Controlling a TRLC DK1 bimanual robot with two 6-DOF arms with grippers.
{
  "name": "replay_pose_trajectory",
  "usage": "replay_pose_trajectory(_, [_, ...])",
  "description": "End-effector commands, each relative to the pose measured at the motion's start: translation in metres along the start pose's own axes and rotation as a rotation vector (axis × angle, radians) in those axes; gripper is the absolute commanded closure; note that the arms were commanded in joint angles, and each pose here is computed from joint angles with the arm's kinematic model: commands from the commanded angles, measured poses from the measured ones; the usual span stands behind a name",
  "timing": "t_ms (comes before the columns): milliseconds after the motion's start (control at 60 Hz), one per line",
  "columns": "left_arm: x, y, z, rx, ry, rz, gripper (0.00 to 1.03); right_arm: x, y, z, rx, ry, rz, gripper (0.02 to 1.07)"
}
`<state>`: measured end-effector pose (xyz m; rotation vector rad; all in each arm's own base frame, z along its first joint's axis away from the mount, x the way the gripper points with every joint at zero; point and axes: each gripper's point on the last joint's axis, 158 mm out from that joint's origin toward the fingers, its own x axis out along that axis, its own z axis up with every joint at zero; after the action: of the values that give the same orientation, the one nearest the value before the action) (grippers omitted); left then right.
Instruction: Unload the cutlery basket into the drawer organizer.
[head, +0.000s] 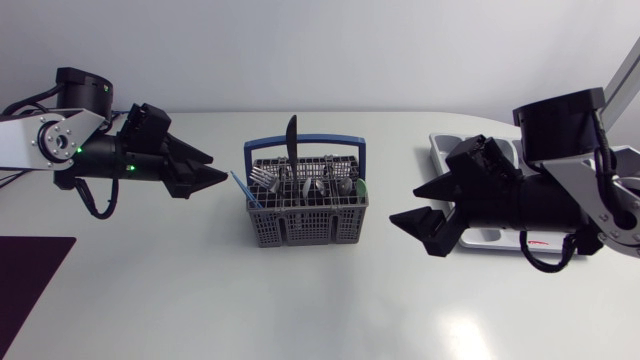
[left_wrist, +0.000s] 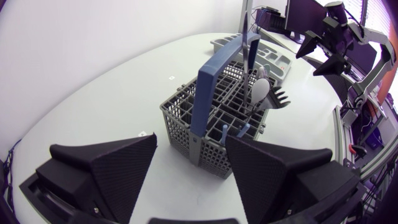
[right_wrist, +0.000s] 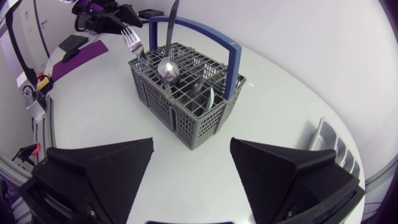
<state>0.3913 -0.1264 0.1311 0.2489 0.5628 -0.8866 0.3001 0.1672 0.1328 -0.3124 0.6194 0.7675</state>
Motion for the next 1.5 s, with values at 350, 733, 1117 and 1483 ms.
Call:
replay_pose_trajectory(350, [0.017, -0.016, 0.010, 0.032, -0.004, -0.066, 0.46, -0.009, 0.009, -0.016, 0.022, 0.021, 0.001, 0.17])
replay_pose_trajectory(733, [0.025, -0.015, 0.013, -0.003, 0.003, -0.082, 0.72, -0.007, 0.011, -0.024, 0.020, 0.025, 0.001, 0.17])
replay_pose_trajectory(1117, [0.010, -0.016, 0.030, -0.013, -0.019, -0.092, 0.85, -0.008, 0.013, -0.025, 0.018, 0.023, 0.005, 0.17])
replay_pose_trajectory(1483, [-0.053, -0.029, 0.079, 0.035, -0.096, -0.048, 0.84, -0.021, 0.029, 0.003, -0.028, -0.010, 0.025, 0.17])
